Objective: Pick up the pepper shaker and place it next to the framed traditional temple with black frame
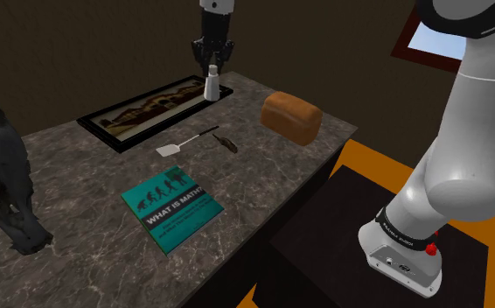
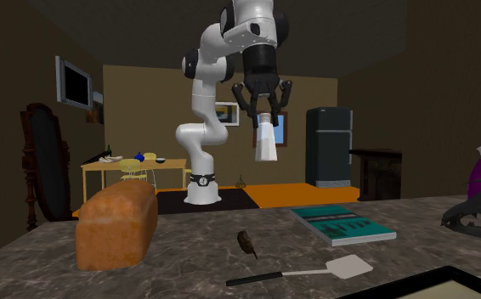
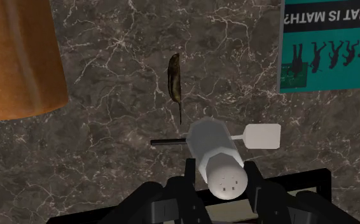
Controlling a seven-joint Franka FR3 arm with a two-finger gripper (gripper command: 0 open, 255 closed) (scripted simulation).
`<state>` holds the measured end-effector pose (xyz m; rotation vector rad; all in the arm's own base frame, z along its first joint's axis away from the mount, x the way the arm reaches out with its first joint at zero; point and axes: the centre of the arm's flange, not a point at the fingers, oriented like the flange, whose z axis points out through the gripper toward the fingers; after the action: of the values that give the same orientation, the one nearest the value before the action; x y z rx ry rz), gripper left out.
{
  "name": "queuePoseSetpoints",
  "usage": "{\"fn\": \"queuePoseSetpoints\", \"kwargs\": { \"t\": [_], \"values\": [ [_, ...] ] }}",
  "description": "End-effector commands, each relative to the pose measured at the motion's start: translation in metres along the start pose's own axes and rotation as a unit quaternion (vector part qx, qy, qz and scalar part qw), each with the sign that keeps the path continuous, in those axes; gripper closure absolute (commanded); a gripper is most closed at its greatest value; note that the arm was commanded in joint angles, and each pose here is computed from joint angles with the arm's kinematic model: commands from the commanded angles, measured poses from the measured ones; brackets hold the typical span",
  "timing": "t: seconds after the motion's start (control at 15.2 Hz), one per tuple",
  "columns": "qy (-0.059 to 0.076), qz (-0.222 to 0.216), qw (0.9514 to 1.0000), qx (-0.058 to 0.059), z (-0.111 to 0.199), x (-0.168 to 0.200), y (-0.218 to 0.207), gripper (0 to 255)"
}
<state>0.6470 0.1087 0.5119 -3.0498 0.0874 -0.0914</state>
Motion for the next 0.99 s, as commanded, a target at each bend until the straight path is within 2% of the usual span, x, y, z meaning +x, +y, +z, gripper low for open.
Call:
{"fn": "queuePoseSetpoints", "kwargs": {
  "t": [0.0,0.92],
  "values": [
    [0.0,0.0,1.0,0.0,0.01,0.002,0.001,255],
    [0.0,0.0,1.0,0.0,0.083,-0.002,0.008,255]
  ]
}}
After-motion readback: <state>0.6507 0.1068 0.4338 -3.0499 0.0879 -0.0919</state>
